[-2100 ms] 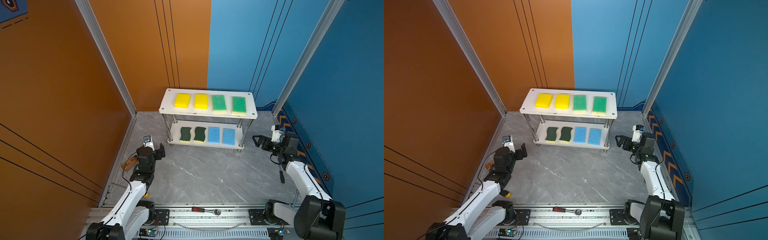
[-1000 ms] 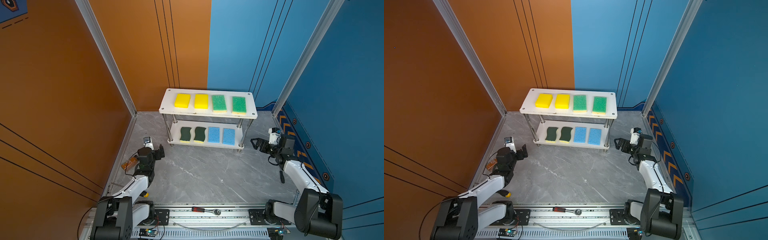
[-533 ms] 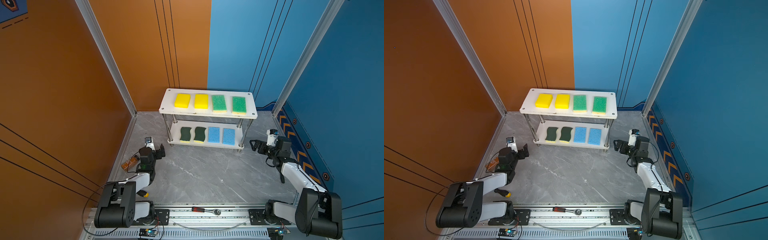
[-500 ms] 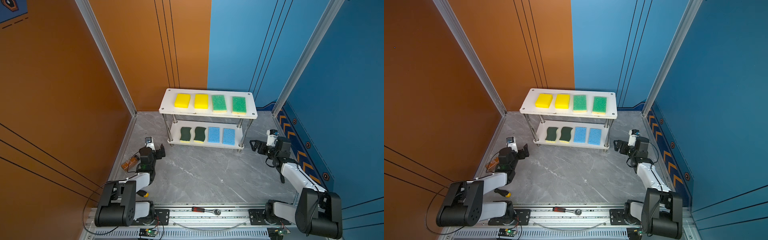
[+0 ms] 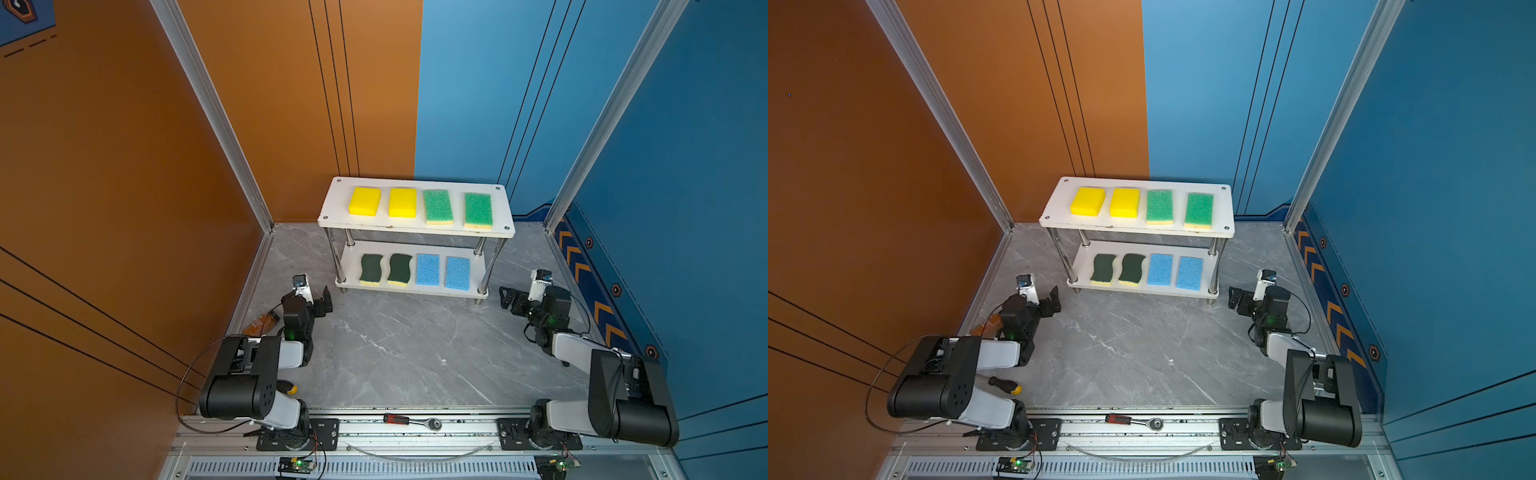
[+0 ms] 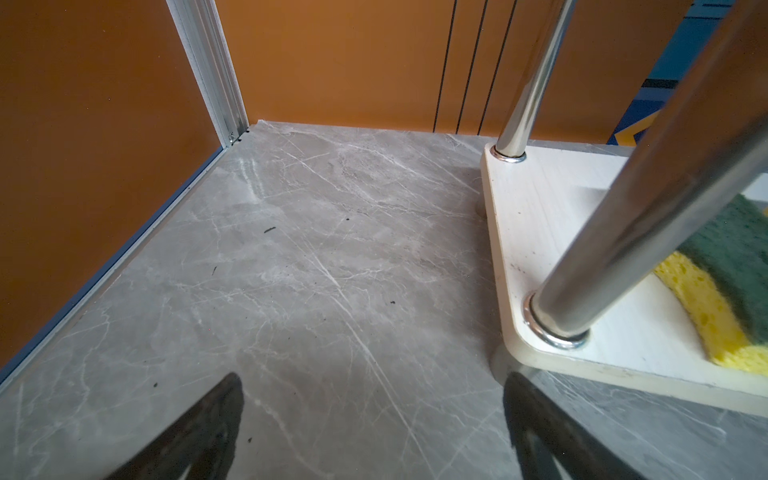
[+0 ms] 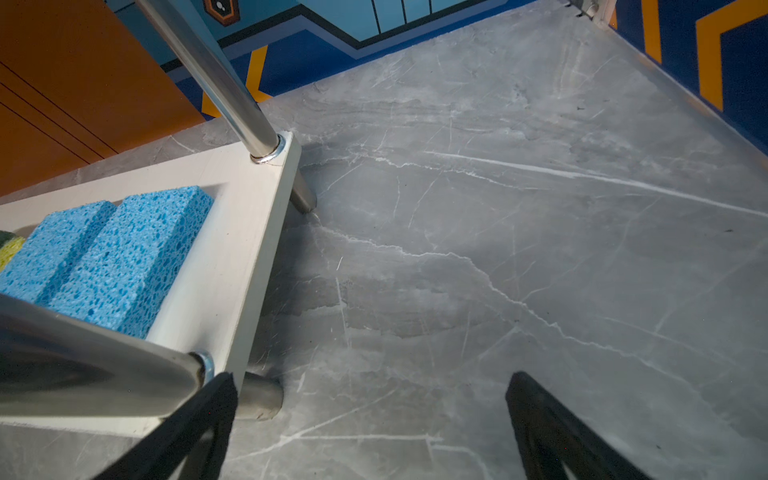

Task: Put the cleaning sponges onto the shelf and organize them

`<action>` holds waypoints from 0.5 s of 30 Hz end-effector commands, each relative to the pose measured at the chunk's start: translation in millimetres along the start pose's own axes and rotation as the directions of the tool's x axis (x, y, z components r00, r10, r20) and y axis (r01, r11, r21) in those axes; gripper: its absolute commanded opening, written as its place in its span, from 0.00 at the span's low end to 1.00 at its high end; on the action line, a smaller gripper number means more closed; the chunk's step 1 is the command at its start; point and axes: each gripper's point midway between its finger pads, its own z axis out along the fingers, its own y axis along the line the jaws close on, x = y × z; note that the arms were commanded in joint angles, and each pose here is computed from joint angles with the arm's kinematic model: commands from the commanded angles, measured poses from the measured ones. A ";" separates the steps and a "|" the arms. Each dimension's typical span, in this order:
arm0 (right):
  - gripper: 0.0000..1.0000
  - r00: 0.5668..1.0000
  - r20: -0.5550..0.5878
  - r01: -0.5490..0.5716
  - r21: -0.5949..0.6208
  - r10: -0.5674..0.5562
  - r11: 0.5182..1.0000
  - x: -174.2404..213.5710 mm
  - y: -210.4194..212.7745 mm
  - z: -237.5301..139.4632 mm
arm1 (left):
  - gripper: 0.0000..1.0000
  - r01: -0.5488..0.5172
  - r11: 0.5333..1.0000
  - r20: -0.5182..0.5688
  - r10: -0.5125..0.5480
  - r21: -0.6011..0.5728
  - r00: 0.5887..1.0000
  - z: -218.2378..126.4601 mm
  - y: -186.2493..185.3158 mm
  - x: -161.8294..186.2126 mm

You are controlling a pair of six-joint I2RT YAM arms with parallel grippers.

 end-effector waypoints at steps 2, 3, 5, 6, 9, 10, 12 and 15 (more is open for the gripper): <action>1.00 0.991 0.119 0.049 0.041 -0.053 0.998 -24.9 -3.3 2.6 | 0.98 -0.012 1.000 0.064 0.012 -0.004 0.998 -2.8 2.7 -6.4; 1.00 0.991 0.119 0.051 0.050 -0.057 0.997 -24.9 -5.1 4.2 | 0.98 -0.011 1.000 0.064 0.012 -0.004 0.998 -2.4 2.5 -6.9; 1.00 0.989 0.130 0.064 0.065 -0.072 0.996 -25.9 -6.3 7.8 | 0.98 -0.015 1.000 0.061 0.015 0.005 0.998 -1.1 0.7 -5.9; 1.00 0.989 0.132 0.055 0.074 -0.065 0.996 -24.5 -8.6 11.6 | 0.98 -0.020 1.000 0.058 0.019 0.014 0.998 -0.2 -0.9 -6.1; 0.99 0.990 0.083 0.110 0.070 -0.115 0.991 -18.9 1.7 20.7 | 0.98 -0.033 0.999 0.053 0.031 0.042 0.998 0.2 -6.2 -5.5; 0.99 0.986 0.092 0.135 0.069 -0.141 0.988 -17.8 6.7 22.2 | 0.98 -0.041 0.998 0.054 0.038 0.056 0.998 -0.6 -9.4 -5.4; 1.00 0.972 0.093 0.208 0.093 -0.216 0.974 -11.9 17.7 23.2 | 0.98 -0.067 0.994 0.054 0.063 0.083 0.997 -2.7 -17.2 -3.7; 1.00 0.963 0.113 0.228 0.137 -0.244 0.964 -5.9 15.0 19.3 | 0.98 -0.099 0.988 0.059 0.093 0.117 0.994 -0.6 -26.2 -5.0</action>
